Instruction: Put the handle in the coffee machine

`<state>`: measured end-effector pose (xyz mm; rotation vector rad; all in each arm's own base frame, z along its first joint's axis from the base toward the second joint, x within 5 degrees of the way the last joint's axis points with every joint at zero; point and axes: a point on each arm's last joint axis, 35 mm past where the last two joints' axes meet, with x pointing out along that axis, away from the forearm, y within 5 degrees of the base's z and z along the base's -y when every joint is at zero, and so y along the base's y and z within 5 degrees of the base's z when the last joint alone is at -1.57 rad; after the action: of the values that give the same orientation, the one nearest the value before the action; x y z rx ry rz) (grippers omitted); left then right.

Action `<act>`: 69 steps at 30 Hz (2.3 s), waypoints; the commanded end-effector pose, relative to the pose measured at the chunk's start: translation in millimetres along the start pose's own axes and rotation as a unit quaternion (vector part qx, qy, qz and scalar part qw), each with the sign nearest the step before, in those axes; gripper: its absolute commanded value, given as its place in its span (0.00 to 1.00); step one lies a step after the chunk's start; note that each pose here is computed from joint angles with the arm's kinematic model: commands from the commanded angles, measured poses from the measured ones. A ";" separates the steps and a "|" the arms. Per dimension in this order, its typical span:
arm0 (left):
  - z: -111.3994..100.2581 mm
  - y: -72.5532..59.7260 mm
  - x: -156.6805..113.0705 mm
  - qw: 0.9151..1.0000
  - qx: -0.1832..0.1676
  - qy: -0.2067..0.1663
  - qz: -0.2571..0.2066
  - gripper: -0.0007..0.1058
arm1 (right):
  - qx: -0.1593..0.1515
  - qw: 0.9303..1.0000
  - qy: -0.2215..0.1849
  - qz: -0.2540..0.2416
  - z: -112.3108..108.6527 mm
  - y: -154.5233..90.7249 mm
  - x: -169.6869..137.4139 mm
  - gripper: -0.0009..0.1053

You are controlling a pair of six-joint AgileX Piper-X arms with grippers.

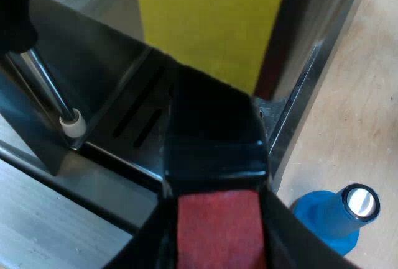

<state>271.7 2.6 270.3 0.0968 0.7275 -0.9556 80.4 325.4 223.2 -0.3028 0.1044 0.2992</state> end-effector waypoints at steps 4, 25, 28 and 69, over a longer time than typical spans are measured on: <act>27.2 -3.1 -14.0 0.993 0.064 -0.093 -0.031 0.01 | 0.005 1.000 -0.002 -0.002 2.5 -1.7 0.6 0.79; 27.2 -3.1 -14.0 0.993 0.064 -0.093 -0.031 0.01 | 0.008 1.000 -0.002 -0.001 2.5 -1.6 0.6 0.79; 27.2 -3.1 -14.0 0.993 0.064 -0.093 -0.031 0.01 | 0.005 1.000 0.000 -0.003 1.1 -1.4 2.2 0.79; 27.0 -3.2 -14.0 0.993 0.064 -0.092 -0.031 0.01 | 0.025 0.999 -0.024 -0.023 -44.3 10.8 106.8 0.48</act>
<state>271.7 2.6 270.3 0.0983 0.7267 -0.9563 170.1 349.3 158.2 -0.2731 0.0772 0.2773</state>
